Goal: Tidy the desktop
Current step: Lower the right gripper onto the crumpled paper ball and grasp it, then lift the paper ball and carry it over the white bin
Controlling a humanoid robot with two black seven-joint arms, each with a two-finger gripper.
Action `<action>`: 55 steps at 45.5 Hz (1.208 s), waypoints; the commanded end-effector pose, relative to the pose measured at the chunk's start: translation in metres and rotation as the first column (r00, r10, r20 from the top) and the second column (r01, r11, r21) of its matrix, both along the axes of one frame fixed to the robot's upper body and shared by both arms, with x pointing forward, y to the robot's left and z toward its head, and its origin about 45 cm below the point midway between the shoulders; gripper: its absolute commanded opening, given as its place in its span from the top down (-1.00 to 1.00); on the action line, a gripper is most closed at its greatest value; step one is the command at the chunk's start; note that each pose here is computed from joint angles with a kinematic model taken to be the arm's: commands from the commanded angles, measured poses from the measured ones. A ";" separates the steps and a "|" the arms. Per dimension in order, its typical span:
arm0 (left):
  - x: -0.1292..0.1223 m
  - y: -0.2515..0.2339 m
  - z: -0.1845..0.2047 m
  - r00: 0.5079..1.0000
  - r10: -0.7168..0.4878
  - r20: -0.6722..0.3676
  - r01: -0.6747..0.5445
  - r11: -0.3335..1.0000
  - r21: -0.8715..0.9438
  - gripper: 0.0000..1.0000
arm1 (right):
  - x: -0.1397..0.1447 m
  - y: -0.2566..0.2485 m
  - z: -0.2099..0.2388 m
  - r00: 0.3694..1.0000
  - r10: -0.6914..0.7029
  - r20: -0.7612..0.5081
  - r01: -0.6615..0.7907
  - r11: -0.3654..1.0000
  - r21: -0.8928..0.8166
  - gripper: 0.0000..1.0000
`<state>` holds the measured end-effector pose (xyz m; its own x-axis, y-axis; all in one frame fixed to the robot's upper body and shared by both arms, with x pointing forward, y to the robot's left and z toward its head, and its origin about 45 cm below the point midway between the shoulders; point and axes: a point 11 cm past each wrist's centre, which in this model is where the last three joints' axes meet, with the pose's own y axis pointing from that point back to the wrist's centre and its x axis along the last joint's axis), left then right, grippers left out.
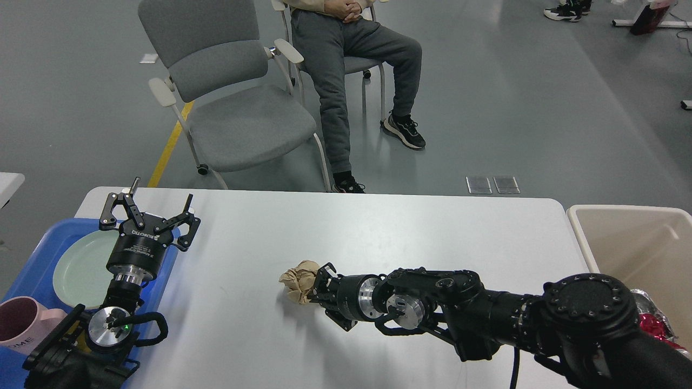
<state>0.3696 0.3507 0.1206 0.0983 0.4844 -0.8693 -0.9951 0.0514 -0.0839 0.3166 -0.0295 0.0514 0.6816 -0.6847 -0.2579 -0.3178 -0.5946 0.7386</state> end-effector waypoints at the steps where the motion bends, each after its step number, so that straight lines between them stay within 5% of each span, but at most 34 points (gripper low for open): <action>1: 0.000 0.000 0.000 1.000 0.000 0.000 0.000 1.000 0.000 -0.93 | -0.001 0.000 0.000 0.999 -0.008 -0.032 0.007 1.000 -0.002 1.00; 8: 0.000 0.000 0.000 1.000 0.001 0.001 -0.001 1.000 -0.001 -0.93 | 0.002 -0.002 0.003 0.999 -0.017 -0.041 0.017 1.000 -0.001 1.00; 18: 0.001 0.000 0.001 1.000 0.002 0.001 -0.002 1.000 0.000 -0.93 | 0.043 -0.025 0.047 0.999 0.018 0.026 -0.018 1.000 -0.016 1.00; 33: 0.000 0.000 0.000 1.000 0.000 0.000 0.000 1.000 0.000 -0.93 | 0.082 -0.117 0.145 0.949 0.303 0.082 -0.263 0.911 -0.318 1.00; 48: 0.000 0.000 0.000 1.000 0.000 0.000 0.000 1.000 0.000 -0.93 | 0.073 -0.211 0.264 0.891 0.452 -0.037 -0.362 0.659 -0.659 1.00; 55: 0.000 0.000 -0.001 1.000 0.001 -0.003 -0.001 1.000 0.001 -0.93 | 0.040 -0.239 0.285 0.871 0.469 -0.144 -0.424 0.573 -0.702 1.00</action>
